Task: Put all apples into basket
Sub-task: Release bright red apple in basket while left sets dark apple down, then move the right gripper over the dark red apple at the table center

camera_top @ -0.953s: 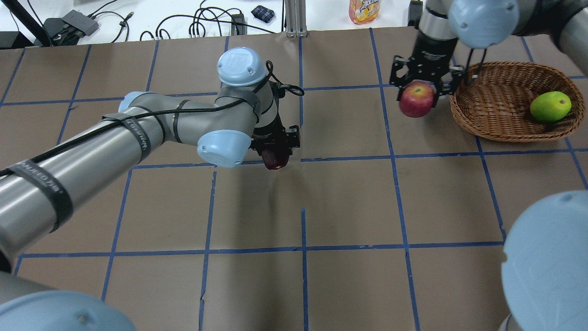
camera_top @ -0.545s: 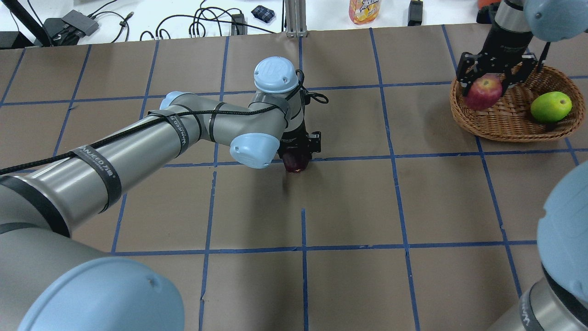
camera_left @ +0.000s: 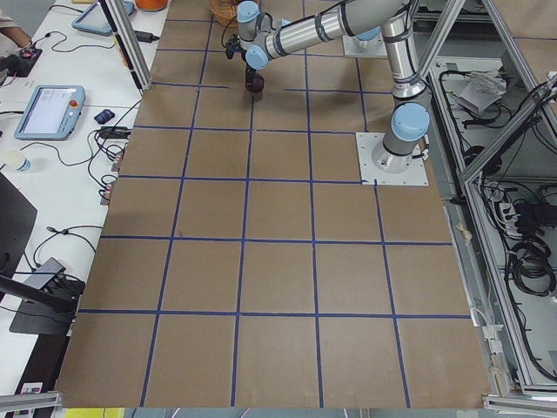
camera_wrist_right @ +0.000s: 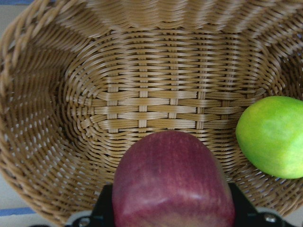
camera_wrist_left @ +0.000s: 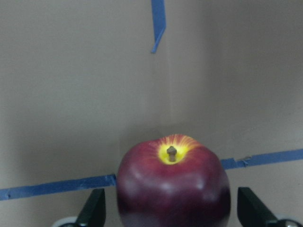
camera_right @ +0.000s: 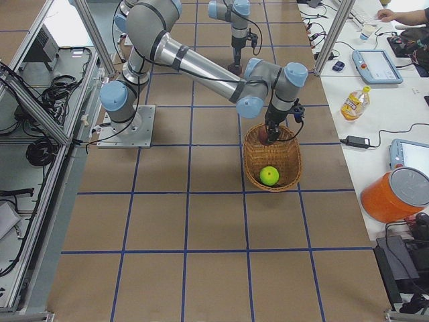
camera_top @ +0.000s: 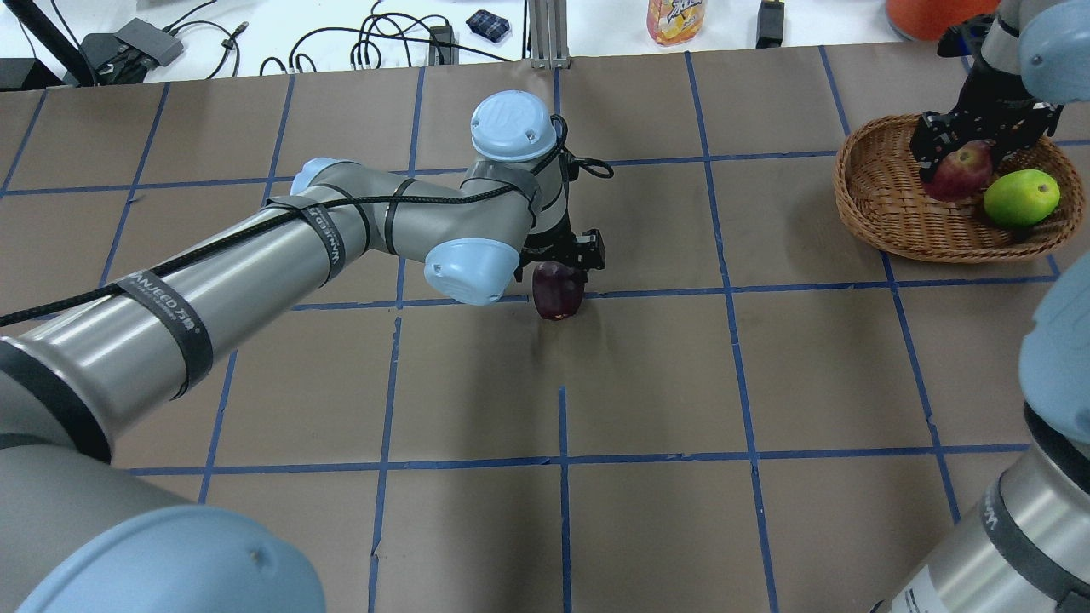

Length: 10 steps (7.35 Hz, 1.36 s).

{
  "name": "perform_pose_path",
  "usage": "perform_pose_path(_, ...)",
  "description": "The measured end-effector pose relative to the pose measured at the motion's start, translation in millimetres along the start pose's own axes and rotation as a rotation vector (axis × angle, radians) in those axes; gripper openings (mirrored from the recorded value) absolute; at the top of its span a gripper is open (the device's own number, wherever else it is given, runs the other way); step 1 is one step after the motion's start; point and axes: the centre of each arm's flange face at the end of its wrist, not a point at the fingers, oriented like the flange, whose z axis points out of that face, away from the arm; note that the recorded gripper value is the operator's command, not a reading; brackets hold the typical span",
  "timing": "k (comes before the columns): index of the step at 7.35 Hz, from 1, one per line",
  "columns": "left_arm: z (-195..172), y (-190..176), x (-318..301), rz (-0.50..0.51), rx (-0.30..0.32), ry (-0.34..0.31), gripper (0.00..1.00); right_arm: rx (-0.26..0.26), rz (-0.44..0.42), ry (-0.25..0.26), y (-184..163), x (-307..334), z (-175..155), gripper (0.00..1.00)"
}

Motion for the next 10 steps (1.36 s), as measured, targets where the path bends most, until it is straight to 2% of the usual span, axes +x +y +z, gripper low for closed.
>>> perform_pose_path(2, -69.0, 3.0, -42.8, -0.037, -0.036, -0.015, 1.00, -0.008, -0.016, 0.002, -9.7, 12.8, 33.1, 0.00)
perform_pose_path(3, -105.7, 13.0, -71.8, -0.036, -0.069, -0.024, 1.00, -0.018, -0.017, -0.004, -12.5, 13.5, 44.5, 0.16)
perform_pose_path(4, -141.2, 30.6, -95.9, -0.038, -0.099, -0.031, 1.00, -0.027, -0.016, -0.009, -14.6, 13.6, 52.8, 0.67)
perform_pose_path(5, -173.7, 54.2, -112.6, -0.045, -0.115, -0.050, 0.98, -0.033, -0.014, -0.012, -16.2, 13.5, 58.3, 1.00)
perform_pose_path(6, -197.1, 79.1, -125.7, -0.048, -0.125, -0.081, 0.98, -0.035, -0.013, -0.014, -17.1, 13.6, 60.4, 1.00)
perform_pose_path(8, -217.3, 109.1, -148.5, -0.048, -0.104, -0.102, 1.00, -0.041, -0.013, -0.015, -16.2, 14.2, 57.0, 1.00)
perform_pose_path(10, -241.4, 101.7, -168.0, -0.033, -0.014, -0.105, 1.00, -0.053, -0.017, -0.027, -8.6, 10.3, 28.9, 1.00)
